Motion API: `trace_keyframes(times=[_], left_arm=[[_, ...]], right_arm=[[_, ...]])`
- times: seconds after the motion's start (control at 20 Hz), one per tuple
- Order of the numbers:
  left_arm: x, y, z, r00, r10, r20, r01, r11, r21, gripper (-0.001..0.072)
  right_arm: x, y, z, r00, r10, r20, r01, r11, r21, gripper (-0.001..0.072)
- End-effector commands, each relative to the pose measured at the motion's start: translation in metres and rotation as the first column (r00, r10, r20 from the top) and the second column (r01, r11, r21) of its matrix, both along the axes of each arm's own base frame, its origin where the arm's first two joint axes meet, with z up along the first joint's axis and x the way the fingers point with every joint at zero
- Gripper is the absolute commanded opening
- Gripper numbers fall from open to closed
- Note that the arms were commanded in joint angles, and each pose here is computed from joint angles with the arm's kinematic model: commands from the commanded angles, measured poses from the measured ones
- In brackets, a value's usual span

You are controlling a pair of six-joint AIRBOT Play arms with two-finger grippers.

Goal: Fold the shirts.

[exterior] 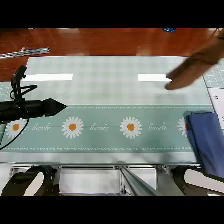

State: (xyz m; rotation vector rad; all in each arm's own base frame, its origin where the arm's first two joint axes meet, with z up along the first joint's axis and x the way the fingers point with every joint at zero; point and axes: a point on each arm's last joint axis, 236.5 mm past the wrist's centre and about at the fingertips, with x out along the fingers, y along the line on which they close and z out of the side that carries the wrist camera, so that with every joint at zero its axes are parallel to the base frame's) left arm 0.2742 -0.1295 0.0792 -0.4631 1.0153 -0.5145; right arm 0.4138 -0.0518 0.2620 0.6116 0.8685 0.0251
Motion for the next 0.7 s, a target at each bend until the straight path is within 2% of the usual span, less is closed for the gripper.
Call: trace_keyframes(times=[0.0,0.2,0.35,0.45,0.55,0.65], left_arm=[[0.0,0.0,0.0,1.0,-0.014,0.013,0.014,1.0,0.01,0.0018],[0.001,0.001,0.0,1.0,-0.014,0.017,0.013,1.0,0.011,0.0018],[0.003,0.001,0.0,0.999,-0.026,0.038,0.025,0.999,0.023,0.0018],[0.002,0.001,0.0,0.998,-0.04,0.049,0.038,0.999,0.032,0.0018],[0.003,0.001,0.0,0.998,-0.039,0.049,0.037,0.999,0.032,0.0018],[0.008,0.003,0.002,0.997,-0.021,0.069,0.018,0.999,0.034,0.0018]], right_arm=[[-0.053,-0.061,0.002,0.986,-0.149,-0.081,0.149,0.989,-0.012,0.0023],[-0.117,-0.105,-0.015,0.932,-0.275,-0.235,0.263,0.961,-0.082,0.0023],[-0.169,-0.128,-0.034,0.854,-0.421,-0.305,0.389,0.907,-0.164,0.0023],[-0.224,-0.141,-0.067,0.754,-0.513,-0.41,0.44,0.858,-0.265,0.0024],[-0.292,-0.151,-0.104,0.588,-0.613,-0.528,0.493,0.789,-0.366,0.0024],[-0.344,-0.142,-0.134,0.427,-0.672,-0.605,0.569,0.72,-0.397,0.0024]])
